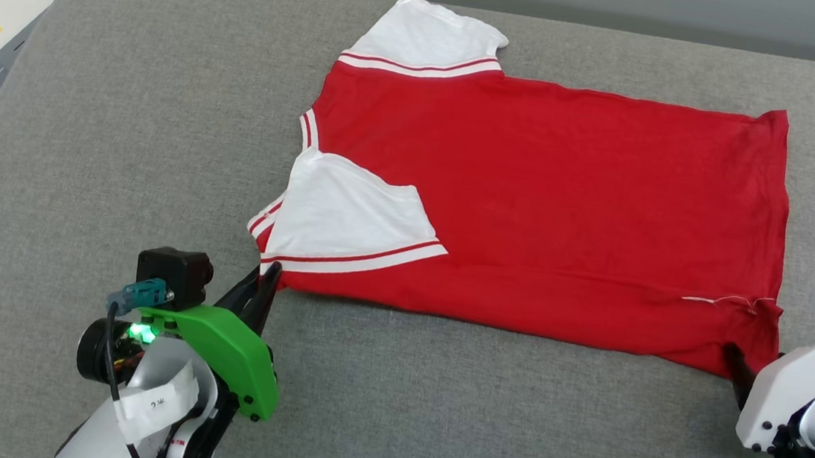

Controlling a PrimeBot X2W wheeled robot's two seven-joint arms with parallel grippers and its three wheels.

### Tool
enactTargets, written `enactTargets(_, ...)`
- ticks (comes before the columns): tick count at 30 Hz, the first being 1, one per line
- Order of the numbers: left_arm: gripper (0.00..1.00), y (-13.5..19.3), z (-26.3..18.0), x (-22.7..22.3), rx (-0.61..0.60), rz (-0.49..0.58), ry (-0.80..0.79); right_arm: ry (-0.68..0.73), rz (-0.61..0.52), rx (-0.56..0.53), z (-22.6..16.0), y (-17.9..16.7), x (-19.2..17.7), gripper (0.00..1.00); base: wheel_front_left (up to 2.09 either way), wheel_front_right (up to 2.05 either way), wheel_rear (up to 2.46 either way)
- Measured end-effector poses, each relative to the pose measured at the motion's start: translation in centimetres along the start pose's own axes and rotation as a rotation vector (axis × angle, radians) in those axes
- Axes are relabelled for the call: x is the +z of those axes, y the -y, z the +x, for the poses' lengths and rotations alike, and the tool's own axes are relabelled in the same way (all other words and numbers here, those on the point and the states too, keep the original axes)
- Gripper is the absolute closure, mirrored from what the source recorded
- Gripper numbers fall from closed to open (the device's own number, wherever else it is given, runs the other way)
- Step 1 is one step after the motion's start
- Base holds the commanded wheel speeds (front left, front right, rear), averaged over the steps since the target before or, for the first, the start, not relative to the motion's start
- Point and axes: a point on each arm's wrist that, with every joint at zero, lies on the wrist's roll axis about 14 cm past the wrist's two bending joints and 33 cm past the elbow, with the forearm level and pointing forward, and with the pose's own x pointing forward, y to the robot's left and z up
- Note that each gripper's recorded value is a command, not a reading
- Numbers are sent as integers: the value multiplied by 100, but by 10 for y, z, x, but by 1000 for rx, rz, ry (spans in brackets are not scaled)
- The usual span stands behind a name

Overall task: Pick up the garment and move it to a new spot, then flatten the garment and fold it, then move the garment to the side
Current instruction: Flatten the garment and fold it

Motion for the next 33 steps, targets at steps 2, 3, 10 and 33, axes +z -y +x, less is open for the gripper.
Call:
enactTargets(2,100,-1,0,-2,2,-1,-6,-19,3,2,5,-1,-3,0,0,0,0)
enactTargets(3,100,-2,0,-4,6,-1,-16,-30,4,2,8,0,-6,43,0,0,0)
enactTargets(10,100,-8,-3,-13,27,11,-56,-44,2,12,9,0,-7,100,0,0,0)
enactTargets(33,100,0,-65,-83,6,11,-274,-77,19,-39,-82,35,-19,100,0,0,0)
